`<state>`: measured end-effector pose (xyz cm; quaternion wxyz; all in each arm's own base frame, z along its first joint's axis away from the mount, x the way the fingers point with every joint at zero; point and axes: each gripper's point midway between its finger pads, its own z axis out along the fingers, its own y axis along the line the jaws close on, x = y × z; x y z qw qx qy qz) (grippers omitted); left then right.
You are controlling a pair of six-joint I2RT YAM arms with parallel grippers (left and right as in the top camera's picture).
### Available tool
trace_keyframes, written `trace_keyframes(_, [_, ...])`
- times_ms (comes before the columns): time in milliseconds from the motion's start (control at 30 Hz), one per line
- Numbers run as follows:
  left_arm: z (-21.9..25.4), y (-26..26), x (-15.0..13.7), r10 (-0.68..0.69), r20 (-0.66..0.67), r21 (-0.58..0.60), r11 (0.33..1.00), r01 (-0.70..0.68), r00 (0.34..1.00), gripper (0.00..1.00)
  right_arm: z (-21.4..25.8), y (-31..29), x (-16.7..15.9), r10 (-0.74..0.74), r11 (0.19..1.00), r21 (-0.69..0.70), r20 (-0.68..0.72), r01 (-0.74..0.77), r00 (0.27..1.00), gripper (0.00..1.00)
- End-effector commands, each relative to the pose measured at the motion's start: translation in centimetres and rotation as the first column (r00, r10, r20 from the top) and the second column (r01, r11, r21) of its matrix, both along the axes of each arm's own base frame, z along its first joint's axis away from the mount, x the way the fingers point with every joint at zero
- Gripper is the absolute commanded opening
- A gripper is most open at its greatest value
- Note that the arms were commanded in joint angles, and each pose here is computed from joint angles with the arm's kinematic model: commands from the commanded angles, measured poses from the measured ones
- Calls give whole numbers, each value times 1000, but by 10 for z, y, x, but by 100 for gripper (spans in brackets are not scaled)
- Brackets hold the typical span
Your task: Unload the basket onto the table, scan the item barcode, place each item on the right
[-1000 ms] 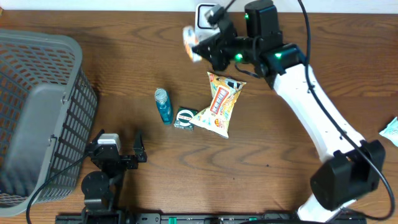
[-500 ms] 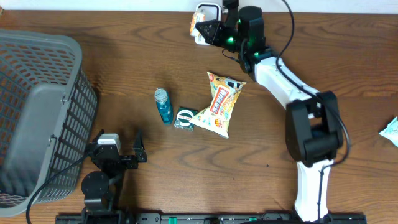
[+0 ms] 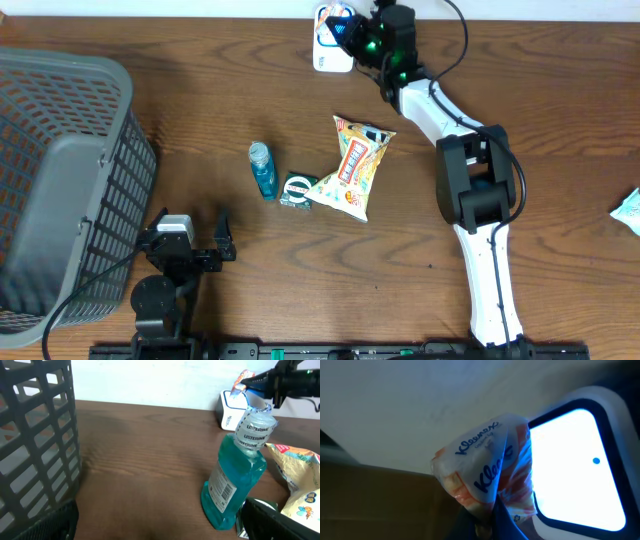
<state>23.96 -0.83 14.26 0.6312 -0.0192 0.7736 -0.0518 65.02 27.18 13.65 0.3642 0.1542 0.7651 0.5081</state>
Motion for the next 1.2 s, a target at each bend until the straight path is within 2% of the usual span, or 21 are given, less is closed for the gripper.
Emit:
trace_keyframes(0, [-13,-1,-1,-10,-38,9,1000,10,999,100,29,0,9,-4,999,-52,112,9,994,2])
trace_keyframes(100, [-13,-1,-1,-10,-38,9,1000,10,999,100,41,-1,7,27,996,-91,162,-12,986,2])
trace_keyframes(200, [-13,-1,-1,-10,-38,9,1000,10,999,100,50,-15,3,41,992,-120,131,-25,991,2])
trace_keyframes(333, [-13,-1,-1,-10,-38,9,1000,10,999,100,63,-52,-4,34,970,-243,99,-9,994,1])
trace_keyframes(433, [-13,-1,-1,-10,-38,9,1000,10,999,100,73,-99,-12,-33,926,-374,57,52,998,1])
trace_keyframes(533, [-13,-1,-1,-10,-38,9,1000,10,999,100,73,-166,-26,-212,817,-550,-10,172,977,1])
trace_keyframes(667, [-13,-1,-1,-10,-38,9,1000,10,999,100,58,-273,-58,-512,567,-774,-63,283,856,1])
trace_keyframes(767, [-13,-1,-1,-10,-38,9,1000,10,999,100,40,-349,-84,-650,399,-881,-78,252,756,1])
trace_keyframes(867, [-13,-1,-1,-10,-38,9,1000,10,999,100,19,-417,-108,-735,280,-942,-86,187,672,1])
trace_keyframes(1033, [-13,-1,-1,-10,-38,9,1000,10,999,100,-18,-512,-151,-853,154,-984,-87,89,515,1])
trace_keyframes(1167, [-13,-1,-1,-10,-38,9,1000,10,999,100,-48,-571,-187,-896,145,-989,-128,8,425,1])
